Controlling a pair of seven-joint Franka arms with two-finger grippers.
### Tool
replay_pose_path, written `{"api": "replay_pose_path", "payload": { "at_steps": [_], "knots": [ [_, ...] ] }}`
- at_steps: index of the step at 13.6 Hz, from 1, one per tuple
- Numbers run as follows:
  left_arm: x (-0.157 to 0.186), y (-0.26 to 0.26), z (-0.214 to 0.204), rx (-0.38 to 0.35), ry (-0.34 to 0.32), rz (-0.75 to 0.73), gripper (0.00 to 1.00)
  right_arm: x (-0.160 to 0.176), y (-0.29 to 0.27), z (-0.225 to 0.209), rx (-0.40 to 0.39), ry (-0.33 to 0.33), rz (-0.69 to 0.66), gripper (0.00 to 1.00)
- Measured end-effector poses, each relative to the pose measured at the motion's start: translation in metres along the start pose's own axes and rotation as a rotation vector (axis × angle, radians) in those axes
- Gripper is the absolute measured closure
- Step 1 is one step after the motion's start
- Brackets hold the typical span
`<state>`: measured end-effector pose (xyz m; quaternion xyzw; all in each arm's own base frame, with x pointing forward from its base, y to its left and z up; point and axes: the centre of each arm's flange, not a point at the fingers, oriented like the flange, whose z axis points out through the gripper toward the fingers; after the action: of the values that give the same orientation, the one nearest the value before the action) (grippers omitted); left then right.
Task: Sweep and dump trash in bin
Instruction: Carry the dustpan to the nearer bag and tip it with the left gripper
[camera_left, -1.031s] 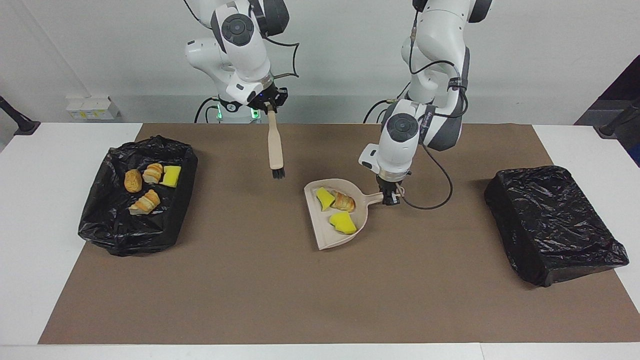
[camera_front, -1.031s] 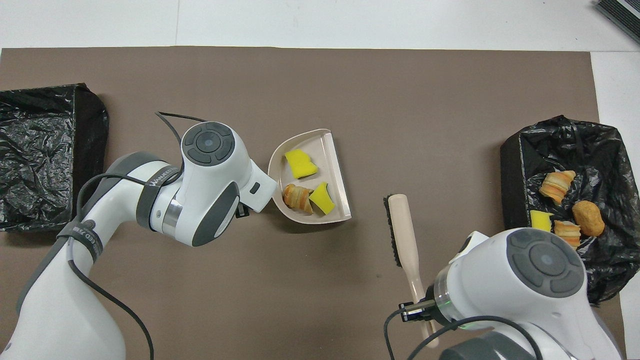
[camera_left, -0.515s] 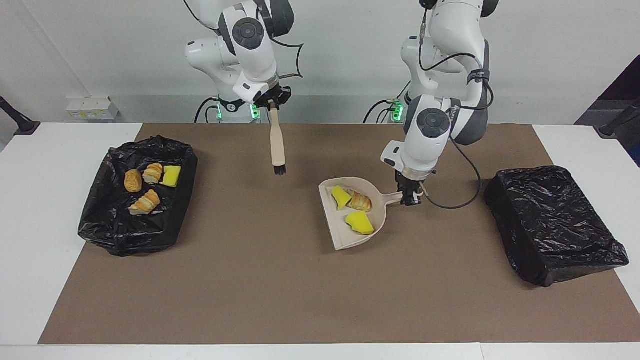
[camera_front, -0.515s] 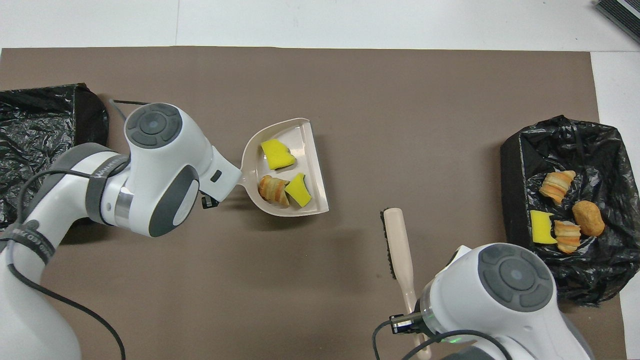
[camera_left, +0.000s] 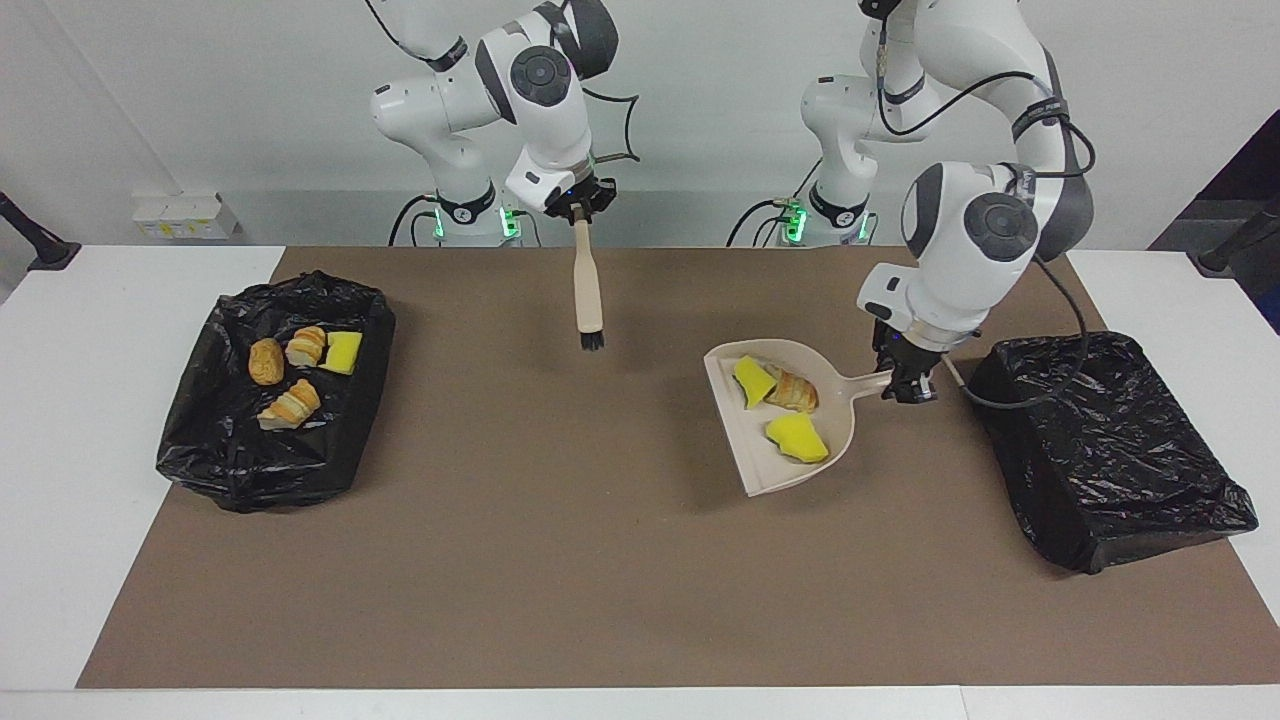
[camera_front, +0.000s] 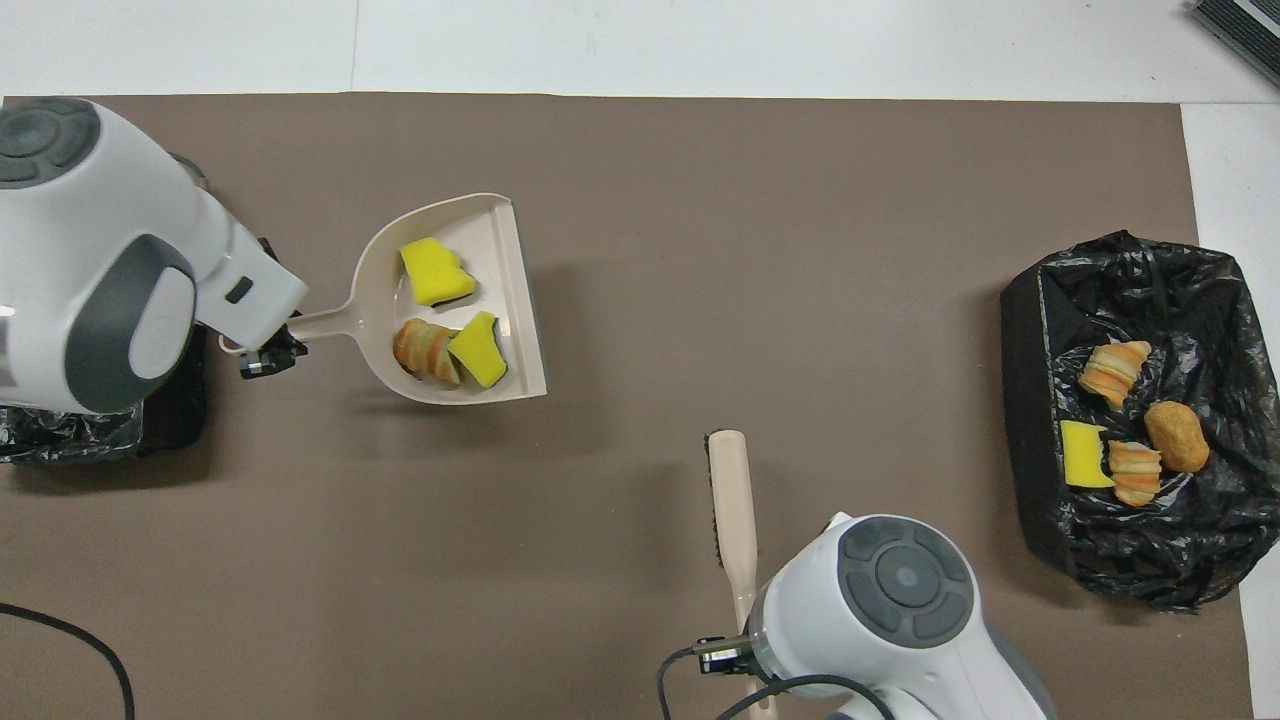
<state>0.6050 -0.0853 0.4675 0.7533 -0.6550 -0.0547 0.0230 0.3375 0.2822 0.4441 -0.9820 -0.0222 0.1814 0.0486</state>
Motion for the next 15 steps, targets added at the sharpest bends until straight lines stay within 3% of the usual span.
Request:
{"api": "replay_pose_path", "payload": {
  "at_steps": [5, 10, 15],
  "knots": [
    [-0.106, -0.021, -0.024, 0.007, -0.022, 0.003, 0.69, 0.013, -0.059, 0.037, 0.012, -0.009, 0.033, 0.74],
    [-0.211, -0.031, -0.055, 0.031, -0.045, 0.004, 0.69, 0.022, -0.079, 0.077, -0.017, -0.038, 0.015, 0.74],
    [-0.285, -0.048, -0.054, 0.062, -0.106, 0.034, 0.69, 0.027, -0.090, 0.109, -0.013, -0.002, 0.007, 0.74]
  ]
}}
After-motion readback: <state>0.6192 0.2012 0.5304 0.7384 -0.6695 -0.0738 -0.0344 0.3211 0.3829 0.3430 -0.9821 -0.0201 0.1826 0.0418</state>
